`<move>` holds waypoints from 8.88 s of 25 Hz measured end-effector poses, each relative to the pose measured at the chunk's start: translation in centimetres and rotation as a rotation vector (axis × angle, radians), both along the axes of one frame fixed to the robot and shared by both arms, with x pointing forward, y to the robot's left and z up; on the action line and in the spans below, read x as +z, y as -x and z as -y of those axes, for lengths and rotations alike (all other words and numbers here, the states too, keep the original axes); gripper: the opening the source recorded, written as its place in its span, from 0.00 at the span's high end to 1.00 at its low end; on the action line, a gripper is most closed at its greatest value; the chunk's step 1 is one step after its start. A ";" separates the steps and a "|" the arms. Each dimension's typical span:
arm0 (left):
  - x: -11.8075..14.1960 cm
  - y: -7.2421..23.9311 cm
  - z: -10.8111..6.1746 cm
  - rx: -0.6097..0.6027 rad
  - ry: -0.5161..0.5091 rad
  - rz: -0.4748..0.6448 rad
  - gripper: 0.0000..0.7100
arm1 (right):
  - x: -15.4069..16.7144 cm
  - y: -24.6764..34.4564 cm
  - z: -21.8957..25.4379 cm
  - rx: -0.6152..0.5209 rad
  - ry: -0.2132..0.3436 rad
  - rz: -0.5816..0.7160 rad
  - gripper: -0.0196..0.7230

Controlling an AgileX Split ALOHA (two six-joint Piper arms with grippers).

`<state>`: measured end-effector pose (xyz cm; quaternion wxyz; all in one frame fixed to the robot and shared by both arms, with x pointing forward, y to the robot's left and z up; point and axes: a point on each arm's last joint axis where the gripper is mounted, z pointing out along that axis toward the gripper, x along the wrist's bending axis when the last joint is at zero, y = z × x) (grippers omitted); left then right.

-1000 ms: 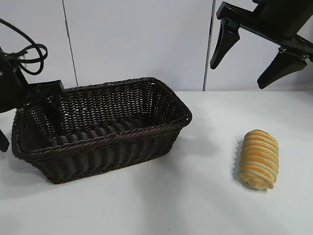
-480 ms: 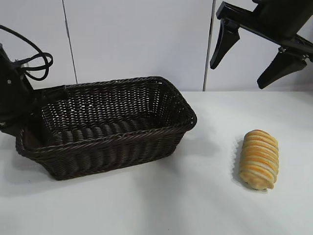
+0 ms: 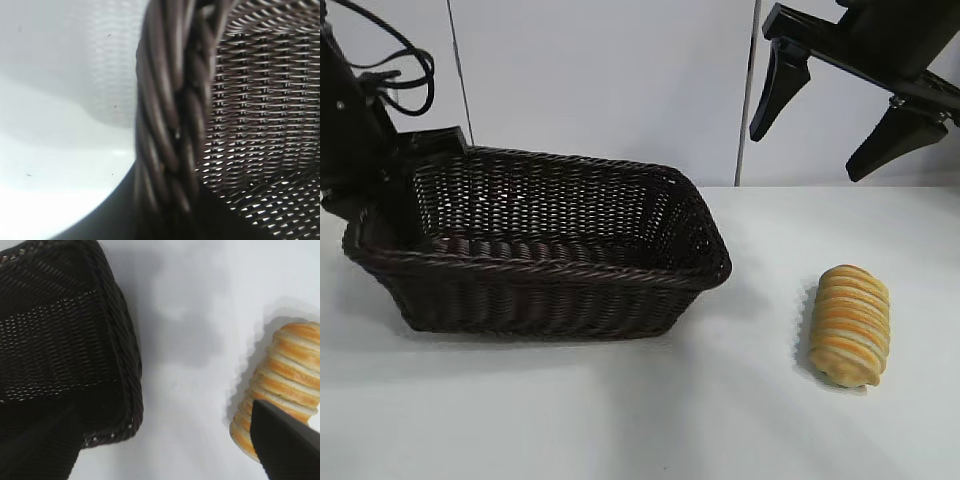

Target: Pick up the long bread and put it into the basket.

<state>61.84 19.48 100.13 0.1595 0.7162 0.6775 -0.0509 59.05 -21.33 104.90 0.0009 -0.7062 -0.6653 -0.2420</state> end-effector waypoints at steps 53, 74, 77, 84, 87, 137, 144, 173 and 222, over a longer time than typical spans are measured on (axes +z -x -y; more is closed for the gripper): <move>4.4 1.6 -0.7 0.107 0.033 0.022 0.02 | -0.1 0.2 0.0 0.007 0.002 -0.022 0.09; 5.2 2.1 -0.8 0.160 0.049 0.014 0.02 | -0.1 0.3 0.0 0.013 0.008 -0.034 0.09; 5.2 2.1 -0.7 0.161 0.055 0.012 0.02 | -0.2 0.3 0.3 0.018 0.049 -0.030 0.09; 5.2 2.1 -0.7 0.162 0.055 0.013 0.02 | -0.8 0.2 4.8 -0.068 0.307 -0.068 0.09; 5.2 2.1 -0.7 0.162 0.055 0.014 0.02 | -1.6 0.5 6.9 -0.117 0.329 -0.093 0.09; 5.3 2.0 -0.7 0.163 0.057 0.017 0.02 | -11.0 0.6 2.8 -0.208 0.140 -0.063 0.86; 5.3 2.0 -0.7 0.163 0.057 0.017 0.02 | -4.5 -1.4 2.9 -0.152 0.196 0.000 0.86; 5.3 2.1 -0.7 0.163 0.056 0.016 0.02 | -4.5 -3.5 -10.5 1.175 0.513 0.625 0.86; 5.2 2.1 -0.7 0.162 0.056 0.014 0.02 | 2.3 -3.1 -2.1 0.120 0.224 0.020 0.04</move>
